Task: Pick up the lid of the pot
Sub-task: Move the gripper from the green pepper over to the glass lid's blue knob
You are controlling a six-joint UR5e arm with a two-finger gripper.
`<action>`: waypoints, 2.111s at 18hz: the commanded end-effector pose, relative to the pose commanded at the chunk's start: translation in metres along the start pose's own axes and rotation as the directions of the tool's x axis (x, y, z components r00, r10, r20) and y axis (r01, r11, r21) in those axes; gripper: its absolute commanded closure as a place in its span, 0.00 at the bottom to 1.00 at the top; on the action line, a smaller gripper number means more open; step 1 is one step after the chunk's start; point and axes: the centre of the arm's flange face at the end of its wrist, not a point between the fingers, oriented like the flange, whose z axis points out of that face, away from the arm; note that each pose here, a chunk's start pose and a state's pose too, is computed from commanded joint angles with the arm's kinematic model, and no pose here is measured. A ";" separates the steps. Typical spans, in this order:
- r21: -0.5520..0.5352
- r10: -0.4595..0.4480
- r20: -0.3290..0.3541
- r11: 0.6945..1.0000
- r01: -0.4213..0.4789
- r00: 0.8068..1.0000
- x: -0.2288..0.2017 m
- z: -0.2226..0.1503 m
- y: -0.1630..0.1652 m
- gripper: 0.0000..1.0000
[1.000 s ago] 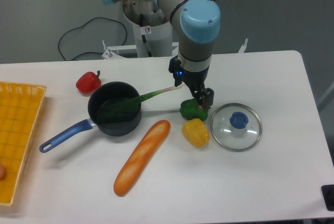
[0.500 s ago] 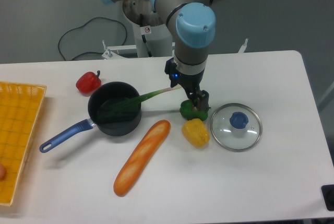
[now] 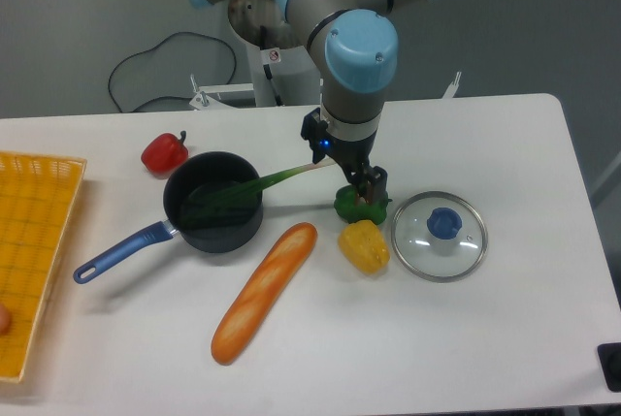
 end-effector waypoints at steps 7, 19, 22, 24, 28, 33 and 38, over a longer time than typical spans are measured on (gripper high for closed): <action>0.003 -0.035 0.039 0.999 0.035 0.999 -0.021 -0.006 0.033 0.00; 0.001 -0.017 0.043 1.000 0.017 0.999 -0.023 -0.006 0.039 0.00; 0.001 -0.018 0.041 1.000 0.018 0.999 -0.024 -0.005 0.041 0.00; -0.001 -0.018 0.043 1.000 0.018 0.999 -0.025 -0.006 0.043 0.00; -0.008 0.071 0.027 0.997 -0.071 0.997 -0.038 0.005 0.049 0.00; -0.026 0.089 0.042 0.996 -0.088 0.995 -0.059 0.020 0.068 0.00; -0.066 0.256 0.038 0.965 -0.253 0.966 -0.093 0.056 0.101 0.00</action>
